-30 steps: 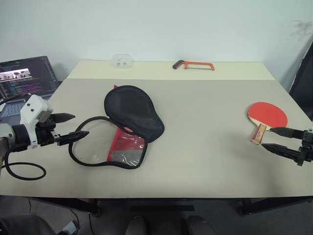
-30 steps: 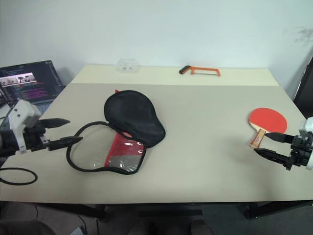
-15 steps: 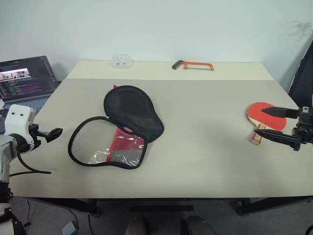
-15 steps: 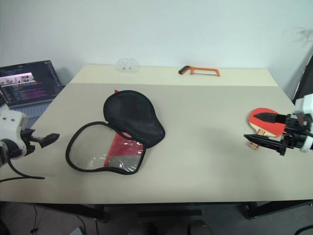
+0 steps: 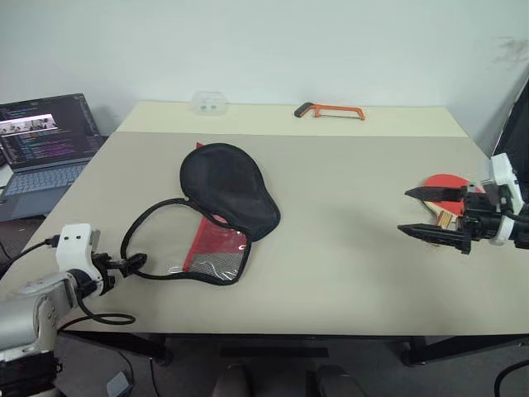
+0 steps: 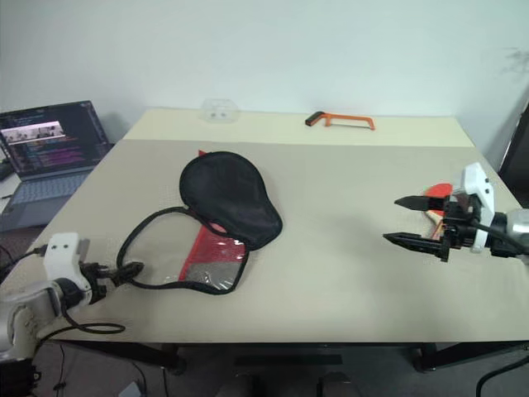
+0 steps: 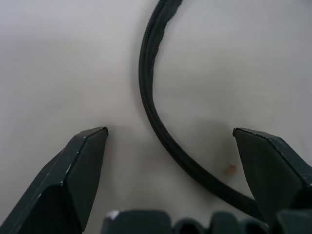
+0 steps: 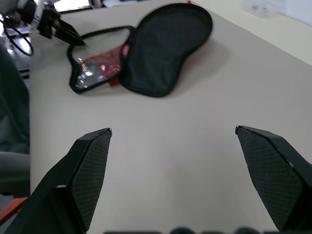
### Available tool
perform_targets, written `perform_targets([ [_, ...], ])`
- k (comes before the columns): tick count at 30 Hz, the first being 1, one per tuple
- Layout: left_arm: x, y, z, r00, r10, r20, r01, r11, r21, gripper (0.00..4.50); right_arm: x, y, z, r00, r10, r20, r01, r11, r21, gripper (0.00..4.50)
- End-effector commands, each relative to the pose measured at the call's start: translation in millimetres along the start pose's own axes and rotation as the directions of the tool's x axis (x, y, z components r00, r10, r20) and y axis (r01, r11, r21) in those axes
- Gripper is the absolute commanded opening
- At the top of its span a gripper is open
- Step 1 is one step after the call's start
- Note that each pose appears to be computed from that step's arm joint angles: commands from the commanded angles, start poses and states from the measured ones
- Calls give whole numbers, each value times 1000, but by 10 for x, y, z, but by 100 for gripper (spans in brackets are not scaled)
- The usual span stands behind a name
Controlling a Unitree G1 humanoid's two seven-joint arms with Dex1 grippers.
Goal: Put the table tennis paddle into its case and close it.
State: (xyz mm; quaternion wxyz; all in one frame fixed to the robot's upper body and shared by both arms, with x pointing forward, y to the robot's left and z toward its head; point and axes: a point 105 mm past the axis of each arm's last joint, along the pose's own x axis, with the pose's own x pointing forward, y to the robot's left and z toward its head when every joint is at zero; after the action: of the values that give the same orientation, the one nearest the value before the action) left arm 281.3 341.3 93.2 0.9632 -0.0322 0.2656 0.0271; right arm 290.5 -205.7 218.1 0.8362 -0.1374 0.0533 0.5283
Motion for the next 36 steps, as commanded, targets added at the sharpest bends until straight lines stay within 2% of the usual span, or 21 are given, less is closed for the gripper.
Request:
perform_targets([
  [1,-4,-75,-119,999,44,-18,-45,999,-24,450,38,-18,110,1000,9,6,-8,998,-59,448],
  [5,59,-183,-149,998,57,-7,-58,997,-46,450,79,-49,127,1000,16,8,-16,998,-69,448],
  [8,139,-255,-97,997,71,15,-70,995,-69,389,113,-70,148,1000,19,16,-18,997,-75,450],
  [15,261,-358,58,994,97,55,-91,991,-95,143,142,-75,173,999,21,28,-18,996,-85,450],
  [19,319,-423,213,993,76,88,-75,997,-19,3,149,-66,181,999,18,31,-16,996,-86,450],
  [24,412,-557,555,988,27,154,-43,994,102,3,138,-83,201,999,2,39,2,996,-90,450],
  [28,529,-831,893,974,-56,219,21,987,156,3,133,-71,202,999,-7,41,11,996,-92,450],
  [33,639,-1149,1136,954,-135,267,84,977,195,3,113,-59,211,999,-25,44,29,995,-96,450],
  [36,700,-1294,1187,948,-172,269,113,969,220,3,101,-55,214,998,-35,45,39,994,-97,450],
])
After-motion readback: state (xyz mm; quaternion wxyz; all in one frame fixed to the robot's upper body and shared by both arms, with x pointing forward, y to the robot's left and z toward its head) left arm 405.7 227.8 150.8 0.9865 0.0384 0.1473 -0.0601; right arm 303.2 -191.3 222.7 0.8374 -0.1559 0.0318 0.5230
